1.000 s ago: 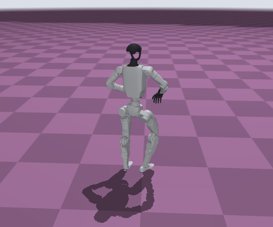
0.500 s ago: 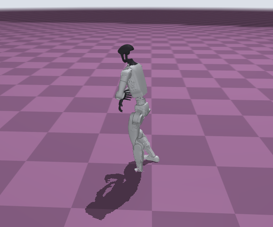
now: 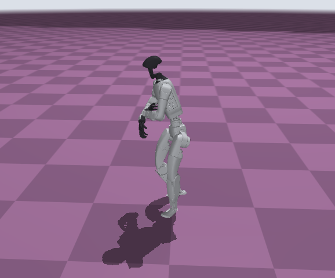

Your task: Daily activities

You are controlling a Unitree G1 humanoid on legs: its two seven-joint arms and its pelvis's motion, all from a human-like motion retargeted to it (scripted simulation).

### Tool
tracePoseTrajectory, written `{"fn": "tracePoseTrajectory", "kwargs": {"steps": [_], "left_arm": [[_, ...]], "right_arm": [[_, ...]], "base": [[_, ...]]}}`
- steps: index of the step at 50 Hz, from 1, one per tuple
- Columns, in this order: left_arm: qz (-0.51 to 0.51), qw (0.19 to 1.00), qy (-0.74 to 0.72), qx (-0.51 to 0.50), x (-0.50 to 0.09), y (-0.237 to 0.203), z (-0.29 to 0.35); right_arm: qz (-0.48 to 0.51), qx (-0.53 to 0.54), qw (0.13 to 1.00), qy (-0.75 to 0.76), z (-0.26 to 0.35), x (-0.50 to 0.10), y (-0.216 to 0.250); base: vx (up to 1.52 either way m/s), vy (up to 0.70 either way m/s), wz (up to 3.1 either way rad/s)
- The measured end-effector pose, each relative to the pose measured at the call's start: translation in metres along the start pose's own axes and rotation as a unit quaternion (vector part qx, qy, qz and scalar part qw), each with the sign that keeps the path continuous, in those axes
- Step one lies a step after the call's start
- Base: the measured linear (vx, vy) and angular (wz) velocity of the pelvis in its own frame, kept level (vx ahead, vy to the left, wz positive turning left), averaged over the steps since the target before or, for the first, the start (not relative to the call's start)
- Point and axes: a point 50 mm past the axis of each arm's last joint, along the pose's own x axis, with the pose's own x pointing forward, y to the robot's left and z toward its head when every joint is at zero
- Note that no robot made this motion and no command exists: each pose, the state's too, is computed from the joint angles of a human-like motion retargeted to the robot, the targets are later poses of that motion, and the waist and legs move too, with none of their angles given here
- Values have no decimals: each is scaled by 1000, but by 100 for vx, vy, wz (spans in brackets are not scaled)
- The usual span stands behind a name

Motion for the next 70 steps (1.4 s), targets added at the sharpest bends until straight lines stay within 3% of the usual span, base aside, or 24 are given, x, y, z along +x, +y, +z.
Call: {"fn": "tracePoseTrajectory", "kwargs": {"steps": [11,27,44,55,70], "left_arm": [[24,994,-79,-74,23,8,1],[-1,993,-101,57,39,15,36],[6,985,-128,119,46,26,58],[45,974,-186,121,51,27,73],[132,925,-308,179,48,30,124]], "right_arm": [[-85,101,991,25,-14,6,15],[-72,107,990,62,-23,34,22],[-69,98,989,84,-38,26,18],[-168,76,983,-17,1,29,-19],[-290,-121,928,-200,99,10,-104]], "base": [[-26,-7,-50],[-22,-1,47],[-7,-1,39],[-1,0,6],[0,0,0]]}}
